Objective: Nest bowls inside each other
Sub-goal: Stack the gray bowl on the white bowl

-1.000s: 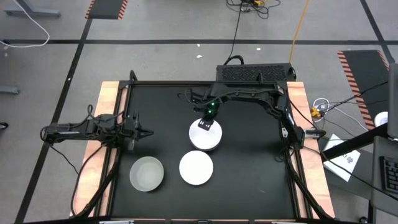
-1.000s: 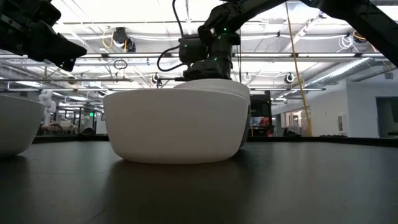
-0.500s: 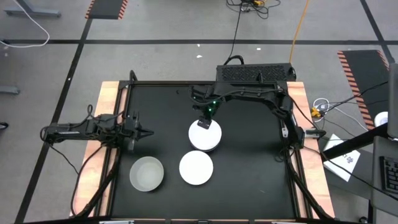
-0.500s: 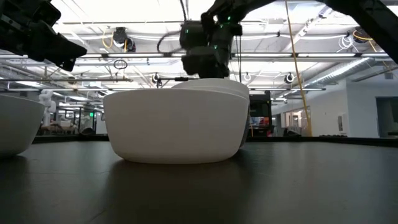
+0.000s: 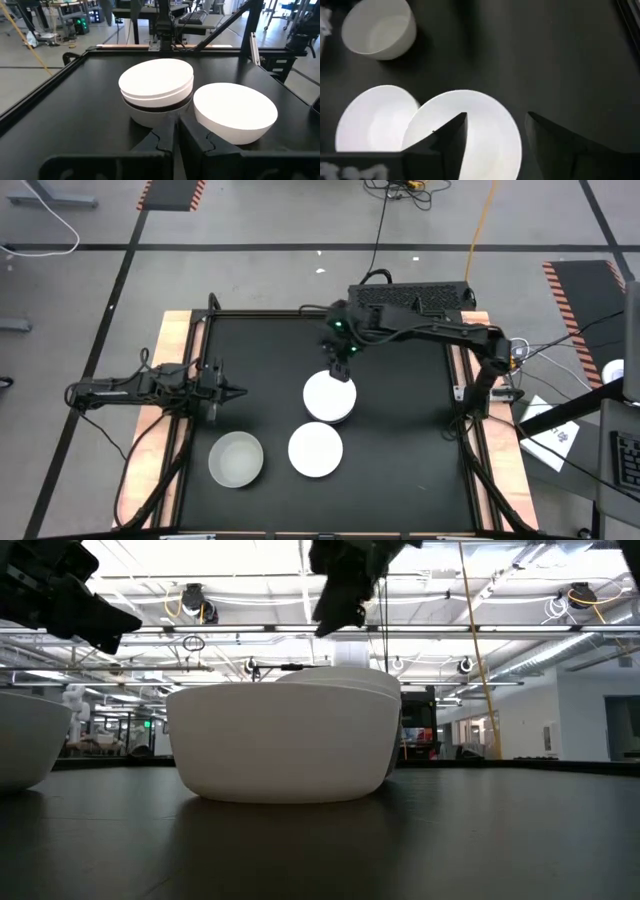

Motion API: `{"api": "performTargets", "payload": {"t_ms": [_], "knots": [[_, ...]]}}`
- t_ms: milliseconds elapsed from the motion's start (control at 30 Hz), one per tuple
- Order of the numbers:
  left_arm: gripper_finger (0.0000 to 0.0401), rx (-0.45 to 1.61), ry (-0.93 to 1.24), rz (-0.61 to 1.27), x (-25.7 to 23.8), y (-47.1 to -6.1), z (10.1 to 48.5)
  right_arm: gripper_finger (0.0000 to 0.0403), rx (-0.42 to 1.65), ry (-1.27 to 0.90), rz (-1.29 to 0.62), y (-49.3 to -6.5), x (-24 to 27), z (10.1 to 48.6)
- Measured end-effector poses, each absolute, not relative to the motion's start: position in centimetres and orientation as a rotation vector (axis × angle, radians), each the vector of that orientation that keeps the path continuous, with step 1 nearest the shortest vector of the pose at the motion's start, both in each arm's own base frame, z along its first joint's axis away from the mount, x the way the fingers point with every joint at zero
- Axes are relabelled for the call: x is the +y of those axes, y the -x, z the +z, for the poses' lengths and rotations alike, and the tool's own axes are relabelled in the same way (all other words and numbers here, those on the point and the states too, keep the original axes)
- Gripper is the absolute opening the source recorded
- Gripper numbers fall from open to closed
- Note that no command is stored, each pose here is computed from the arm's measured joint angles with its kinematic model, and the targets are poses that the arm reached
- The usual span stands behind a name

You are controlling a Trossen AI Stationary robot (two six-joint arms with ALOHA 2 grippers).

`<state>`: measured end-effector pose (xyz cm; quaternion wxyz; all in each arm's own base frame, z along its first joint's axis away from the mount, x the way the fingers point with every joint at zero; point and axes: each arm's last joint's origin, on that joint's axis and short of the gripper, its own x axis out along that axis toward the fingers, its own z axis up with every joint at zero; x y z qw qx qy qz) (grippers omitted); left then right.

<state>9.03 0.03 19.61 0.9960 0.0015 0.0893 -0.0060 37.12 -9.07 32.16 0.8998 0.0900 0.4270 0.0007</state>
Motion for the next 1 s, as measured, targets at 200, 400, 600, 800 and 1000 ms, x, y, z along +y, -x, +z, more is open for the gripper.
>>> {"api": "performTargets", "payload": {"t_ms": [200, 400, 600, 800, 1000], "knots": [[0.0024, 0.179, 0.001, 0.013, 0.1, -9.0, 19.6, 0.0096, 0.721, -0.239, 0.1, -35.3, -8.3, 30.3], [0.0024, 0.179, 0.001, 0.014, 0.1, -9.0, 19.6, 0.001, 0.628, -0.24, 0.133, -35.1, -7.8, 27.6], [0.0024, 0.178, 0.001, 0.013, 0.1, -9.0, 19.6, 0.0002, 0.578, -0.219, 0.168, -34.9, -6.4, 25.8], [0.0024, 0.179, -0.002, 0.013, 0.1, -9.0, 19.6, 0.0001, 0.497, -0.225, 0.172, -32.8, -5.6, 25.4], [0.0024, 0.179, -0.002, 0.012, 0.1, -9.0, 19.6, 0.0, 0.423, -0.257, 0.151, -29.2, -5.3, 25.0]]}}
